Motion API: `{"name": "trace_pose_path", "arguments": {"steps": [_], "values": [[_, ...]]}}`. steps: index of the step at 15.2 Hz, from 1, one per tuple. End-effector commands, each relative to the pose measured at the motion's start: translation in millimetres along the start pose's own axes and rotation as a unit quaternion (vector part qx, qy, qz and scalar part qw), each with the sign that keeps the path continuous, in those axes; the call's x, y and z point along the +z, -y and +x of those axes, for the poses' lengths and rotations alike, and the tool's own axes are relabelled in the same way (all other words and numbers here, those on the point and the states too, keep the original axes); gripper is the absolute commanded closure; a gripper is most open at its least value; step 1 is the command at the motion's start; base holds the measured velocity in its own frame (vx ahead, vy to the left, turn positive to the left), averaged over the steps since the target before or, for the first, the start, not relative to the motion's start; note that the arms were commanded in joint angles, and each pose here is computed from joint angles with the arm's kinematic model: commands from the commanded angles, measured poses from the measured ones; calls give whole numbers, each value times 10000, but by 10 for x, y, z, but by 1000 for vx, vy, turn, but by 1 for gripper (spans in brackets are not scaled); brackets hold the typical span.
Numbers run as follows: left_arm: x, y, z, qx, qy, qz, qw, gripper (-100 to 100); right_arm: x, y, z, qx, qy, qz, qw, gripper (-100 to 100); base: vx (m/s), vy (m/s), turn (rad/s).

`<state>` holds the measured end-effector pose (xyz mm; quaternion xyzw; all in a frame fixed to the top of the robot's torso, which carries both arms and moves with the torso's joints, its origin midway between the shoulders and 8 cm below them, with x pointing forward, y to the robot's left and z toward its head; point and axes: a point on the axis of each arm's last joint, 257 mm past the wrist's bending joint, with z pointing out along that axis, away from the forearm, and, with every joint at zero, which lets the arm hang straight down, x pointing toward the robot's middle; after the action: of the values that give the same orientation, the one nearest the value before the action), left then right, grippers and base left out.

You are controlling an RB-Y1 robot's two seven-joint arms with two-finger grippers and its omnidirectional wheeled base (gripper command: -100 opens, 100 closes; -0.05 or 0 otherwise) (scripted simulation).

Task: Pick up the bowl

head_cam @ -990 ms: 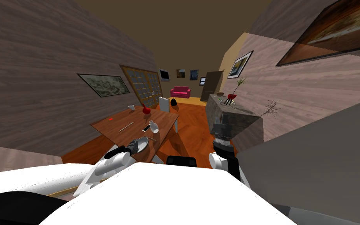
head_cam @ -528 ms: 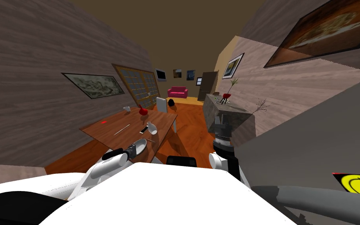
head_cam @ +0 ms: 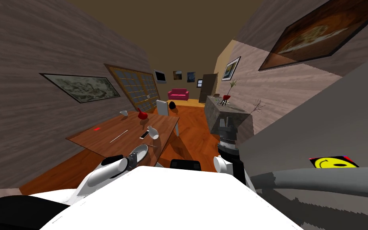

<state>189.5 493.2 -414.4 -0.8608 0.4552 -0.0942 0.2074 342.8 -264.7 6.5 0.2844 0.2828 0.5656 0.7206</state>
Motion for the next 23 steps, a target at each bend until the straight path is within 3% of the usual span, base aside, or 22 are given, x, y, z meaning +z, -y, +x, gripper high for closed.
{"name": "trace_pose_path", "arguments": {"steps": [1,7,13,15,16,20,23], "values": [[16,-163,-55,-107,22,-282,9995,-100,0,0,0,0,0,0,10000,0,0,25,-133],[11,-452,-154,-327,46,-788,9963,-100,0,0,0,0,0,0,10000,0,2,29,-118],[212,-473,-106,-299,46,-709,9970,-100,0,0,0,0,0,0,10000,0,0,11,-5],[198,-473,-112,-303,46,-721,9969,-100,0,0,0,0,0,0,10000,0,1,9,-1],[206,-471,-113,-301,46,-712,9970,100,0,0,0,0,0,0,10000,0,0,0,0],[204,-451,-99,-220,38,-695,9973,100,0,0,0,0,0,0,10000,0,0,0,-22],[59,-438,-135,-301,45,-721,9969,100,0,0,0,0,0,0,10000,0,3,-13,38]]}}
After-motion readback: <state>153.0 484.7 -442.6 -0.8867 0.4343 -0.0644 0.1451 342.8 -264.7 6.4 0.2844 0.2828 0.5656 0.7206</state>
